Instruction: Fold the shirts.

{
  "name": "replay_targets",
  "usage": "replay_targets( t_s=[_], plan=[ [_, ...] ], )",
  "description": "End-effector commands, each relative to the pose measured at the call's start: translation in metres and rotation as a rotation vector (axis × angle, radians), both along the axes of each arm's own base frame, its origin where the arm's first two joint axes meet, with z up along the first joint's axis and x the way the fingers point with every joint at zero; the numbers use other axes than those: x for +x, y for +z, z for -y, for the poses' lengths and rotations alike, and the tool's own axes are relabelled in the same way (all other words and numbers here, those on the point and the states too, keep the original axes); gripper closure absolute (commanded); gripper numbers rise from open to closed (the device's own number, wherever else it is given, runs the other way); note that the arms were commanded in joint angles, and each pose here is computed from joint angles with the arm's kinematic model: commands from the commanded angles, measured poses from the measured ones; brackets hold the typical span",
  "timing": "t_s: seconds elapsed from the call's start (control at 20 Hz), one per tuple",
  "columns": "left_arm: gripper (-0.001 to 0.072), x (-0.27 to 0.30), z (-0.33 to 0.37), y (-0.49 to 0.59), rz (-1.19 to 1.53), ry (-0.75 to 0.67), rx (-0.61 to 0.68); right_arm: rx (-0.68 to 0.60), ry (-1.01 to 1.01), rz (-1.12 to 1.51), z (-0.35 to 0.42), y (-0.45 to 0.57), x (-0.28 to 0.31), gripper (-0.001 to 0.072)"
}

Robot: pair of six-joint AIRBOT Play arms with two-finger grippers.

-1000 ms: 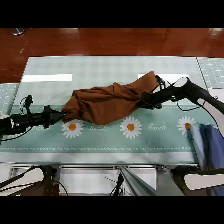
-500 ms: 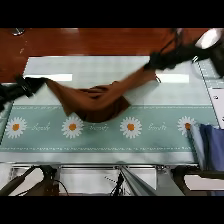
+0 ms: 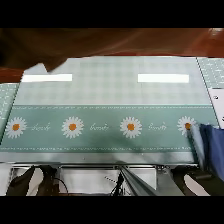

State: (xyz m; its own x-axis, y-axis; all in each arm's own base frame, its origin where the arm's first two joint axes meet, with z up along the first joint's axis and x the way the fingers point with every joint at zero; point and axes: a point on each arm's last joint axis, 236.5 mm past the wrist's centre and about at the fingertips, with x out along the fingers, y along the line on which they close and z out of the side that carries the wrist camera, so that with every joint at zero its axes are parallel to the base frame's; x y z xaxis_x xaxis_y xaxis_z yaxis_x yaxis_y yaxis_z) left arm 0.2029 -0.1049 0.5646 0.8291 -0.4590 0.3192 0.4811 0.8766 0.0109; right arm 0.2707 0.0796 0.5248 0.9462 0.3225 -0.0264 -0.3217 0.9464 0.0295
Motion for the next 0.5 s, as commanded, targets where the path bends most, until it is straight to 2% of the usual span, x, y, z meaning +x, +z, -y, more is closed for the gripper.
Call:
replay_targets(
  t_s=[0.0, 0.1, 0.15, 0.25, 0.45],
  plan=[
    [0.0692, -0.075, -0.005, 0.022, 0.125, 0.311, 0.123, -0.005, -0.078, 0.2, 0.024, 0.045, -0.095, 0.0689],
    [0.0691, -0.089, -0.02, 0.005, 0.066, 0.436, 0.142, -0.008, -0.072, 0.19, 0.025, 0.039, -0.123, 0.0689],
    [0.0691, -0.093, -0.019, -0.006, 0.031, 0.45, 0.162, -0.008, -0.061, 0.158, 0.023, 0.03, -0.131, 0.0689],
    [0.0691, -0.096, -0.015, -0.022, -0.02, 0.44, 0.186, -0.02, -0.053, 0.065, 0.022, 0.007, -0.139, 0.0689],
    [0.0691, -0.074, -0.026, -0.048, -0.114, 0.426, 0.153, -0.039, -0.05, -0.112, 0.021, -0.041, -0.129, 0.0689]
  ],
)
